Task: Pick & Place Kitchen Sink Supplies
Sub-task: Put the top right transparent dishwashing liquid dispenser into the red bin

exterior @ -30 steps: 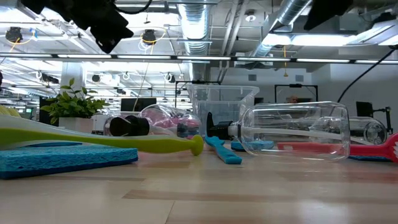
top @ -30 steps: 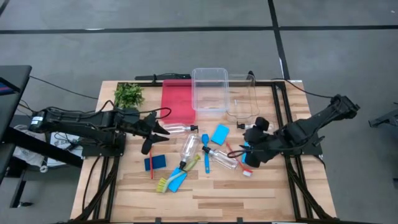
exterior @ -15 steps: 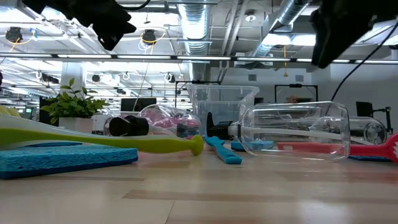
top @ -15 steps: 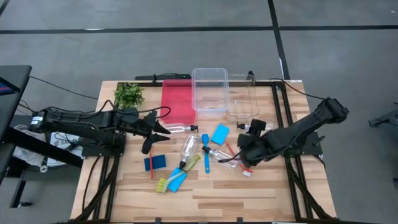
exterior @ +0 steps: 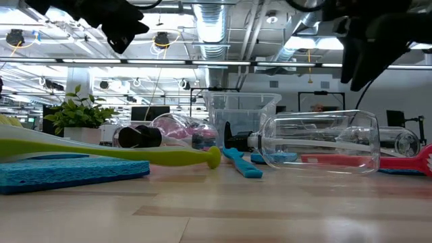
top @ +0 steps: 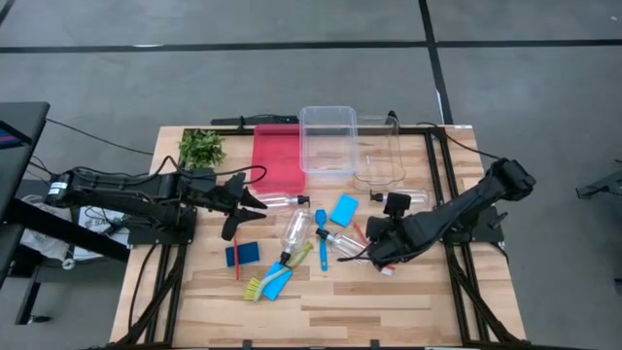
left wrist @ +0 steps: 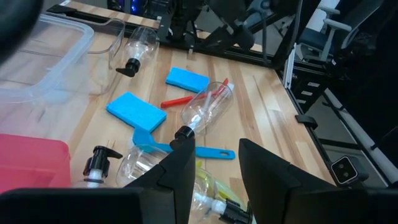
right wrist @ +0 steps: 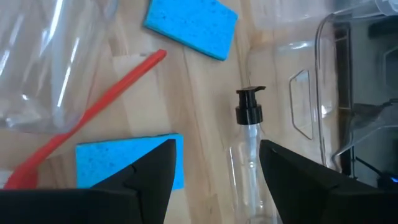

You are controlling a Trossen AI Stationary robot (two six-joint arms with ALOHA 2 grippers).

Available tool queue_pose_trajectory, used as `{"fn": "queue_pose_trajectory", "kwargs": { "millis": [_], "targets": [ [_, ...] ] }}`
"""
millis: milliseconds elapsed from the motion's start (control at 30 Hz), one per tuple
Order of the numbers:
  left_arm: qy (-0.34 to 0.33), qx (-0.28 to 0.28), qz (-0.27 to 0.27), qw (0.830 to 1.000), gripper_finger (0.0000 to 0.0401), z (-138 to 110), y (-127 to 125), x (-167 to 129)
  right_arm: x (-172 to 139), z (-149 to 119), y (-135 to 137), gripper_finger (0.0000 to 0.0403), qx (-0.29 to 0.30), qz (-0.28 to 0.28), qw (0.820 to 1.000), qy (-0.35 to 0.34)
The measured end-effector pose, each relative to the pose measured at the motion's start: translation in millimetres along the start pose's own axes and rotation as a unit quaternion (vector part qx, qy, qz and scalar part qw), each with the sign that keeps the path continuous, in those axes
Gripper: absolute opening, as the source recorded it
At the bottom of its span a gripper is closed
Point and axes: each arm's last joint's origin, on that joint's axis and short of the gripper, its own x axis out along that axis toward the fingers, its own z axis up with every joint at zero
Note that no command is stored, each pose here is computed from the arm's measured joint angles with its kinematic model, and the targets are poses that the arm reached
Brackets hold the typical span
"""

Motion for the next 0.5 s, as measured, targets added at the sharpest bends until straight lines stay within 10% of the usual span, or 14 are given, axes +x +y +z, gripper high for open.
{"fn": "queue_pose_trajectory", "kwargs": {
  "millis": [500],
  "targets": [
    [-0.009, 0.001, -0.002, 1.0, 0.0125, 2, 0, 0, -4, -14, -20, 0.0196, -0.015, -0.046, 0.997, 0.053]
  ]
}}
